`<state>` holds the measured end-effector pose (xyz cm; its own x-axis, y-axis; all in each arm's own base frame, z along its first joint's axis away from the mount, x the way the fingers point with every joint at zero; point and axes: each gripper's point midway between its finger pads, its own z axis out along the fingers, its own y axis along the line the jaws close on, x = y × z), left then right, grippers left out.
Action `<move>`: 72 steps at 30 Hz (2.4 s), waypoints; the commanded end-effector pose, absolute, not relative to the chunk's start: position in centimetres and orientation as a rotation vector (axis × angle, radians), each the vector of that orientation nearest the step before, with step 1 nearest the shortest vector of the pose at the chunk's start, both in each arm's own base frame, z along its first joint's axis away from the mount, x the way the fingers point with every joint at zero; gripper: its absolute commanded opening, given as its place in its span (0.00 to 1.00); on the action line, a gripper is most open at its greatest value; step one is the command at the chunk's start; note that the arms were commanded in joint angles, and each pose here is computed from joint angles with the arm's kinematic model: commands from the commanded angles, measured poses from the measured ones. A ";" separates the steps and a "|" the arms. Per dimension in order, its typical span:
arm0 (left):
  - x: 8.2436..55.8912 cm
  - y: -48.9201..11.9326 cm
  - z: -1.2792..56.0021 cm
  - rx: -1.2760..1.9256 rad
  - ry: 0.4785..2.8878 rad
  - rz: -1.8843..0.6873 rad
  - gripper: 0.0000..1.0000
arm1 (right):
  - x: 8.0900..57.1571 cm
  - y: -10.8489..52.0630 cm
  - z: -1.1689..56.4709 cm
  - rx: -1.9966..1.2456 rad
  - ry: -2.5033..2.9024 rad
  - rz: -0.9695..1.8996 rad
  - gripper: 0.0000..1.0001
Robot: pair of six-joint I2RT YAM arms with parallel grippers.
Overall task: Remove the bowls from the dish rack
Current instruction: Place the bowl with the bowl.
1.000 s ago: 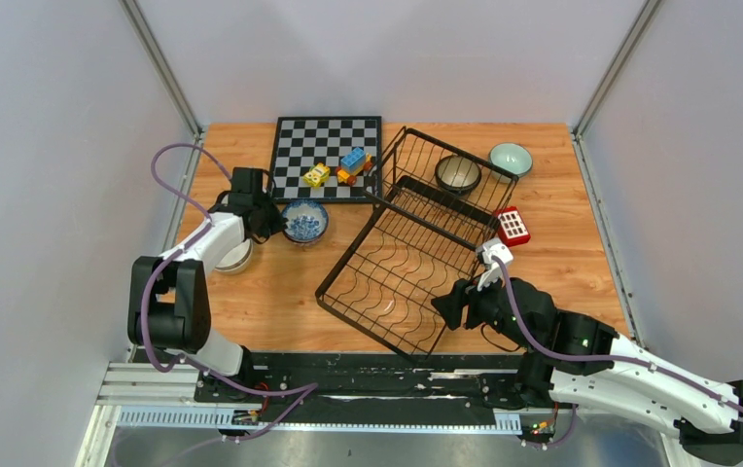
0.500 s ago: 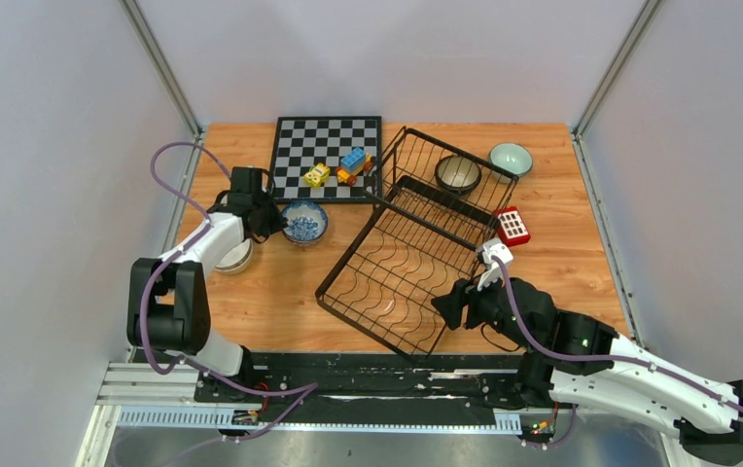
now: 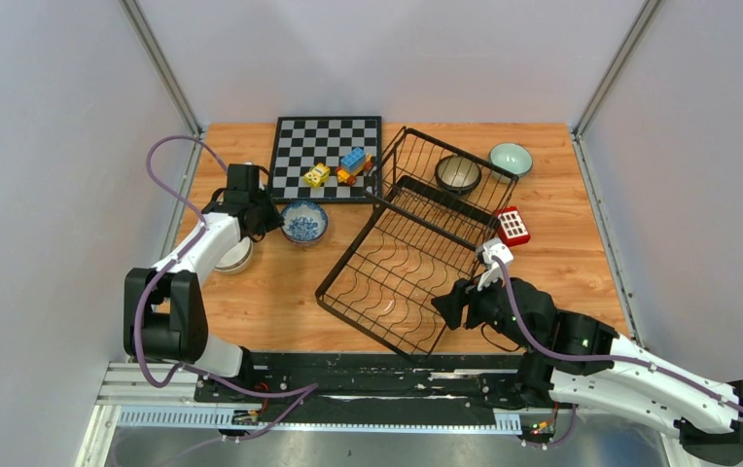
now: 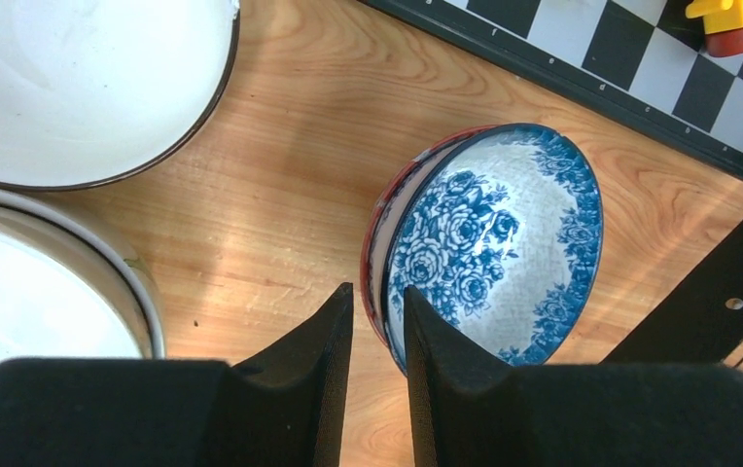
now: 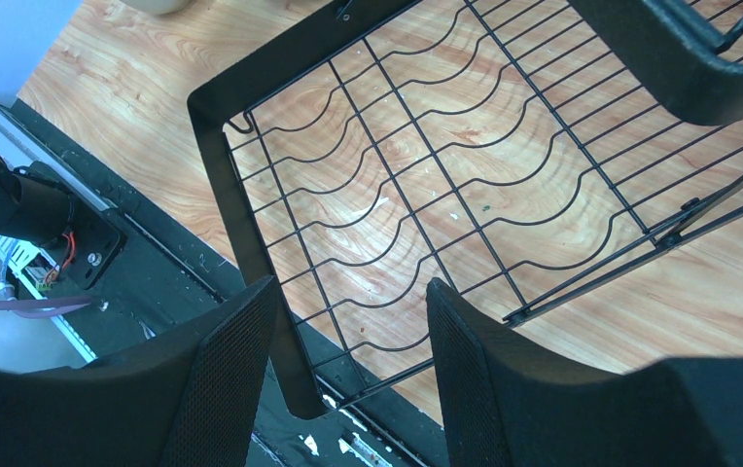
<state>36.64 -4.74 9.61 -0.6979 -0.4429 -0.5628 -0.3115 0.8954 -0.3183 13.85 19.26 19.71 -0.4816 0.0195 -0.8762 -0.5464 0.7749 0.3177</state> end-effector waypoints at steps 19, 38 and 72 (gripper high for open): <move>37.1 -4.3 9.5 -0.506 2.399 -0.235 0.17 | 14.3 18.4 18.7 -0.366 1.989 0.664 0.61; 37.3 -4.7 8.9 -0.510 2.404 -0.261 0.03 | 14.4 18.3 18.5 -0.360 1.990 0.655 0.61; 37.2 -5.5 7.6 -0.514 2.428 -0.318 0.00 | 14.5 18.2 18.3 -0.361 1.993 0.645 0.61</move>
